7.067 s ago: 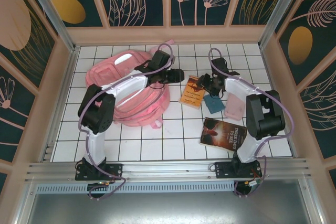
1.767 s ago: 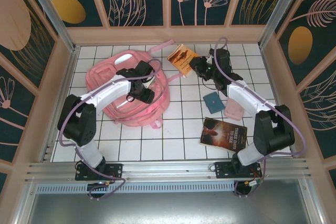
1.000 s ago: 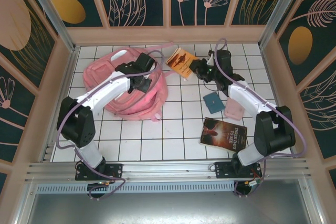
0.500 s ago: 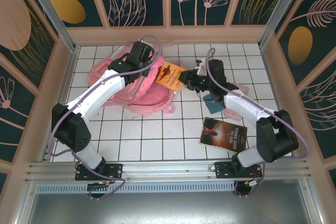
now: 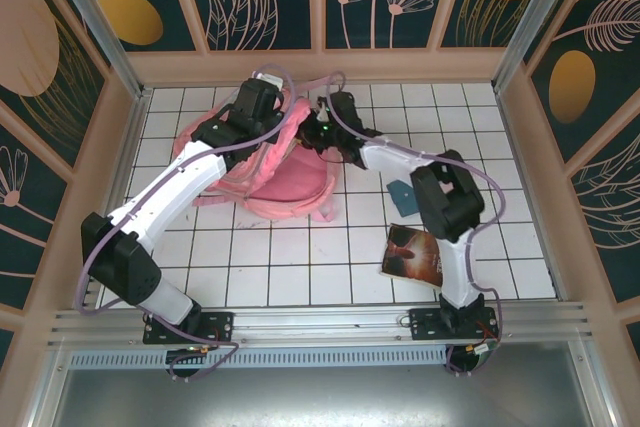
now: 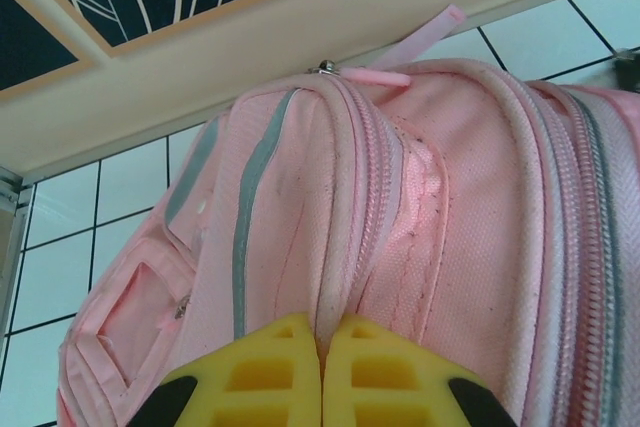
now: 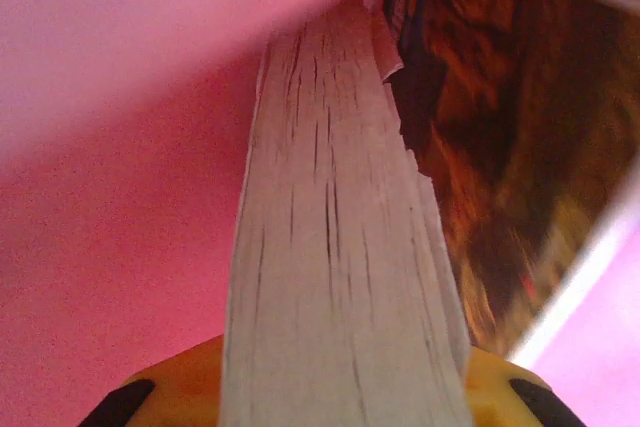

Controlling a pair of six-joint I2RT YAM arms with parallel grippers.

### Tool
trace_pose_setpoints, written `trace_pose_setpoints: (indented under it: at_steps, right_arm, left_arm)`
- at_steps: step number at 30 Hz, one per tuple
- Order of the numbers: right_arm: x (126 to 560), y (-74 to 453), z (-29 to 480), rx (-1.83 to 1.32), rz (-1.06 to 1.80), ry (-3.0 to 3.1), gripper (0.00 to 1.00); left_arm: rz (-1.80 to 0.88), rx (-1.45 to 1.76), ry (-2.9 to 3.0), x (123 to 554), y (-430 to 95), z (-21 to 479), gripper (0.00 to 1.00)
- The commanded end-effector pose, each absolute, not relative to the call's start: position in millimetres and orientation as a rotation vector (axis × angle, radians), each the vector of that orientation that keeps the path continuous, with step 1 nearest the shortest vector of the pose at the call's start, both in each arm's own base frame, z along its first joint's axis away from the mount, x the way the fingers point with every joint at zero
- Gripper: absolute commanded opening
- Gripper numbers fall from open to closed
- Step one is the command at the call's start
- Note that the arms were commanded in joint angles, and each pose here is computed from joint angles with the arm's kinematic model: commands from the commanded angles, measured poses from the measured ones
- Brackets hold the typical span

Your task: Pack the student bag

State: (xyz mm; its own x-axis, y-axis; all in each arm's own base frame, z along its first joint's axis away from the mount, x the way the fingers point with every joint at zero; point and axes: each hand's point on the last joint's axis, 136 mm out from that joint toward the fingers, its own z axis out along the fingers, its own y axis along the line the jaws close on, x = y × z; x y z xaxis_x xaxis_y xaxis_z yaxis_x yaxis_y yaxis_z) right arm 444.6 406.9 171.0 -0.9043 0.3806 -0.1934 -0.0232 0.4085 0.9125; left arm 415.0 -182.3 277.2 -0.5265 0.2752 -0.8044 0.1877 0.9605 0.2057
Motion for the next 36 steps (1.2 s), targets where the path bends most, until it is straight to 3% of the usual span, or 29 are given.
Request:
trace_pose_setpoints:
  at_steps: [1, 7, 14, 18, 27, 36]
  right_arm:
    - [475.9, 421.6, 174.2, 0.483, 1.452, 2.234, 0.06]
    - [500.3, 457.2, 167.0, 0.479, 1.481, 2.201, 0.12]
    - [492.6, 454.9, 154.5, 0.486, 1.455, 2.295, 0.59]
    - [472.3, 440.2, 162.5, 0.444, 1.415, 2.321, 0.74]
    - [433.3, 411.5, 177.4, 0.363, 1.383, 2.376, 0.70]
    - [392.1, 340.3, 176.3, 0.502, 1.254, 2.370, 0.65]
  left_arm:
    - [0.010, 0.161, 1.899, 420.3, -182.1, 356.2, 0.06]
    - [-0.048, 0.124, 1.896, 417.1, -184.0, 361.5, 0.07]
    - [-0.069, 0.078, 1.915, 415.5, -181.9, 359.3, 0.10]
    - [-0.083, 0.071, 1.928, 415.3, -183.1, 357.9, 0.11]
    - [-0.044, 0.045, 1.940, 423.9, -181.5, 350.1, 0.11]
    - [0.034, 0.028, 1.958, 429.9, -174.8, 334.8, 0.10]
